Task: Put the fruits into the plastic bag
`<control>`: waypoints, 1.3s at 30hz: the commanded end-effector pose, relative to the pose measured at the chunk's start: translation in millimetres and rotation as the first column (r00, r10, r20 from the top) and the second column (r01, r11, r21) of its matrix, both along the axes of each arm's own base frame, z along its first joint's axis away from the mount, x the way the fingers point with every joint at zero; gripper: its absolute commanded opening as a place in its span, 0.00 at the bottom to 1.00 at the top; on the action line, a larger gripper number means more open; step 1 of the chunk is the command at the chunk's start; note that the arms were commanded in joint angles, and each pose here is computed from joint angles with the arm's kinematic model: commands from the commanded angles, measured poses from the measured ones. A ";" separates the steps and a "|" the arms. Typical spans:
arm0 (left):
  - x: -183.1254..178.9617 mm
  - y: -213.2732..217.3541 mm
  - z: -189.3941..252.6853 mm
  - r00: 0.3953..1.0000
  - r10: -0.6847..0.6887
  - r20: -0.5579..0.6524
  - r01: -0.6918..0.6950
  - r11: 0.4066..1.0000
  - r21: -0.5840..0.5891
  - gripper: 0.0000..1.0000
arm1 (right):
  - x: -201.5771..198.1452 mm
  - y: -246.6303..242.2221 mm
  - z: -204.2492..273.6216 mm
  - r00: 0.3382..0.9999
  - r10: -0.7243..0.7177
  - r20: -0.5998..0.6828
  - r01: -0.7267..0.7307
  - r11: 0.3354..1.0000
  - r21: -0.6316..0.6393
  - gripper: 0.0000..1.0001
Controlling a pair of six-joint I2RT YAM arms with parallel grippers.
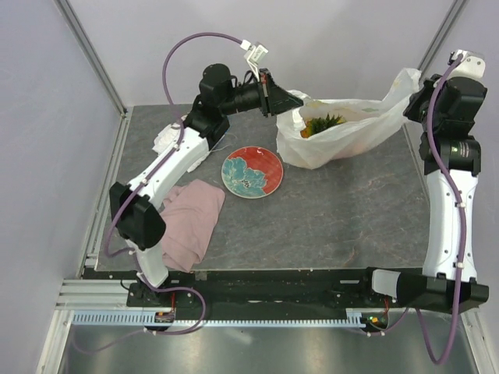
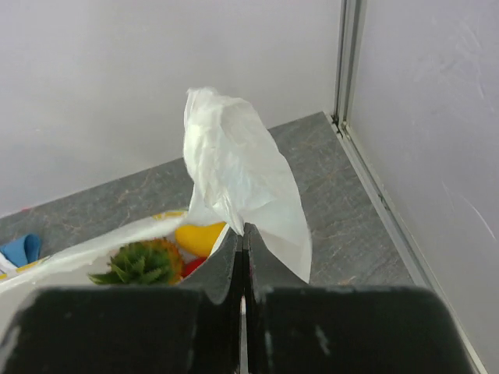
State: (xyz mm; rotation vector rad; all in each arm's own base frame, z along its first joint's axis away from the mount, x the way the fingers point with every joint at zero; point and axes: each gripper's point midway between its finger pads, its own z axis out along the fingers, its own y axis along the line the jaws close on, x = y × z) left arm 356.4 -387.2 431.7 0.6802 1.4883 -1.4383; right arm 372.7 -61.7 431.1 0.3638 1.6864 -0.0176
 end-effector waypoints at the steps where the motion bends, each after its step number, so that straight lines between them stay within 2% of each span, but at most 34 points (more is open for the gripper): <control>1: 11.4 -9.0 -1.0 0.998 -0.052 -0.036 0.052 0.999 -0.013 0.01 | 12.1 -10.6 6.8 0.999 0.019 0.031 -0.018 1.000 -0.015 0.00; 8: 45.0 -17.5 -53.9 0.992 -0.042 -0.119 0.046 0.998 0.032 0.01 | 31.1 -33.0 -8.2 1.000 -0.004 0.017 0.004 1.000 0.009 0.00; 15: 70.1 -10.3 -81.4 0.987 0.013 -0.160 -0.003 0.998 0.062 0.02 | 46.6 -27.8 -47.1 0.998 0.044 -0.055 -0.041 0.998 0.055 0.00; 17: 68.4 -10.2 -81.9 0.989 0.003 -0.146 0.007 0.998 0.066 0.14 | 45.8 -27.4 -49.6 0.997 0.046 -0.056 -0.042 0.998 0.055 0.00; 18: 67.3 -9.9 -81.7 0.990 0.000 -0.142 0.010 0.998 0.068 0.29 | 45.2 -27.2 -52.2 0.997 0.046 -0.061 -0.042 0.998 0.056 0.00; 19: 65.2 -8.1 -76.3 0.992 0.003 -0.128 0.006 0.998 0.066 0.39 | 44.7 -26.8 -51.9 0.997 0.047 -0.060 -0.043 0.997 0.058 0.08; 21: 64.4 -5.4 -76.4 0.995 0.017 -0.102 -0.009 0.997 0.076 0.59 | 42.8 -24.8 -49.1 0.997 0.054 -0.054 -0.051 0.997 0.059 0.16; 22: 62.0 -1.7 -65.9 0.998 0.036 -0.058 -0.031 0.997 0.076 0.64 | 40.6 -21.4 -45.7 0.997 0.069 -0.045 -0.066 0.996 0.061 0.26; 23: 61.9 1.3 -67.7 0.997 0.050 -0.051 -0.046 0.995 0.085 0.74 | 39.3 -20.1 -44.2 0.996 0.073 -0.042 -0.070 0.996 0.063 0.34; 24: 63.2 4.5 -63.2 0.996 0.083 -0.031 -0.080 0.993 0.087 0.83 | 38.1 -18.3 -42.6 0.996 0.080 -0.037 -0.077 0.995 0.066 0.46; 26: 57.3 16.3 -50.9 0.991 0.129 0.028 -0.131 0.987 0.096 0.86 | 31.2 -14.9 -36.4 0.996 0.087 -0.024 -0.086 0.994 0.064 0.59; 27: 57.2 21.1 -48.5 0.987 0.158 0.044 -0.161 0.982 0.101 0.92 | 29.2 -14.5 -35.9 0.996 0.088 -0.024 -0.086 0.994 0.061 0.65; 28: 61.8 28.5 -45.2 0.975 0.213 0.069 -0.220 0.970 0.103 0.93 | 23.4 -12.3 -30.4 0.996 0.089 -0.013 -0.088 0.994 0.057 0.73; 30: 57.7 47.0 -33.2 0.954 0.287 0.093 -0.295 0.951 0.092 0.96 | 17.0 -11.5 -25.5 0.996 0.087 -0.002 -0.086 0.995 0.049 0.83; 34: 52.3 78.2 -23.9 0.931 0.354 0.084 -0.360 0.930 0.075 0.98 | -1.8 -4.5 -6.8 0.994 0.095 0.043 -0.097 0.995 0.037 0.92; 39: 39.5 124.9 -2.7 0.891 0.445 0.095 -0.450 0.892 0.043 0.99 | -23.0 3.4 6.1 0.992 0.104 0.078 -0.107 0.994 0.029 0.94</control>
